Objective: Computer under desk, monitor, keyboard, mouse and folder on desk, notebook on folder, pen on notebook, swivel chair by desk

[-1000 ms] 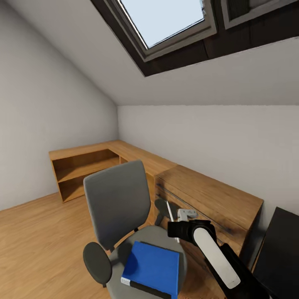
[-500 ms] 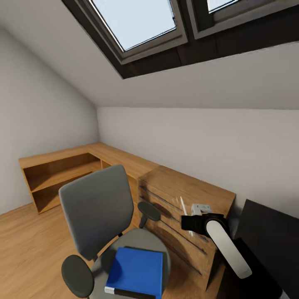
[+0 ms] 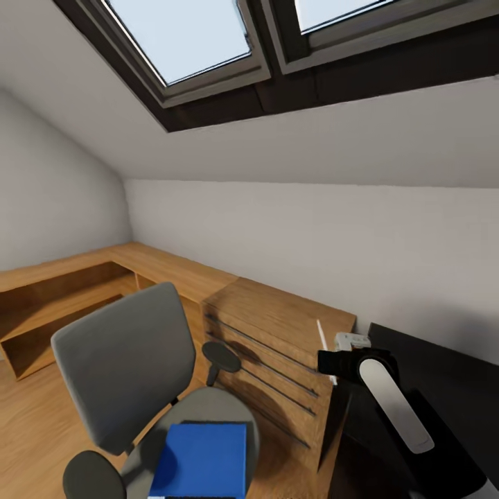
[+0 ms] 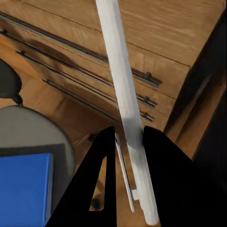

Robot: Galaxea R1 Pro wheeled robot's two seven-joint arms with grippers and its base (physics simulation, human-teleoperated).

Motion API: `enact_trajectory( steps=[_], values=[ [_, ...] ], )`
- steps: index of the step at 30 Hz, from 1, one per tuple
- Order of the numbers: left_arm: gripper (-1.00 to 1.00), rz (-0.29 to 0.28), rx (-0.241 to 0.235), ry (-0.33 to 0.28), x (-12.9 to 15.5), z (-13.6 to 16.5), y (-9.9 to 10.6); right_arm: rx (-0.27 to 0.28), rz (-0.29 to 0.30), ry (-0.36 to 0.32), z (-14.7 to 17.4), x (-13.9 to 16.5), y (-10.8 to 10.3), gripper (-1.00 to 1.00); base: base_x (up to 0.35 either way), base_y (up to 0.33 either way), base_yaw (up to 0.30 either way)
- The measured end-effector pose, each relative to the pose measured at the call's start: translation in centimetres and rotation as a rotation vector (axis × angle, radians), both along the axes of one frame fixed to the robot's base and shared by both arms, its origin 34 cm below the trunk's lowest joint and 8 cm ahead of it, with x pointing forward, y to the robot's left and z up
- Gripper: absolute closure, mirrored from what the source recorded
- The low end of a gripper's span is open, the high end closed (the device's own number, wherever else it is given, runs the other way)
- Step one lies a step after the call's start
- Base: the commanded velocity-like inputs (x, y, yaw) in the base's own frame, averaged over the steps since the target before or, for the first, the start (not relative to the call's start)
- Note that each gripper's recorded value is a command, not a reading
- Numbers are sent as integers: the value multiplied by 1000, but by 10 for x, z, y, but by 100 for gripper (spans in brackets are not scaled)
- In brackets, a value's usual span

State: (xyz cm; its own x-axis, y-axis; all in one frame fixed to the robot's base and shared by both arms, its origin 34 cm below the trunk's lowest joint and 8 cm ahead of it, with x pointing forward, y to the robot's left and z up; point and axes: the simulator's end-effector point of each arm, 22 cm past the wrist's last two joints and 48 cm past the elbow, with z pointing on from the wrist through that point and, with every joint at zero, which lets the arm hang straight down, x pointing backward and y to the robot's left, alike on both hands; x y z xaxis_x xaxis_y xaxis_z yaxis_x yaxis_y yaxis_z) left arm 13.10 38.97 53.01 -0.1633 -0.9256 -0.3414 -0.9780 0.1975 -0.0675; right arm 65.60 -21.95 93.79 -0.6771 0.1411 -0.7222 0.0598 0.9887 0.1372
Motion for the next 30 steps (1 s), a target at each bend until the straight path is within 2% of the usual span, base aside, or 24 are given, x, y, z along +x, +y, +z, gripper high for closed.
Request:
enact_trajectory(
  steps=[23, 30],
  values=[
    [-100, -3, -3, 16, -8, 34, -2, -21, -48, 33, 21, 2, -16, 100, 0, 0, -278],
    [-100, -2, -4, 24, -12, 34, -2, -29, -73, 81, 3, 2, -25, 100, 0, 0, -261]
  ],
)
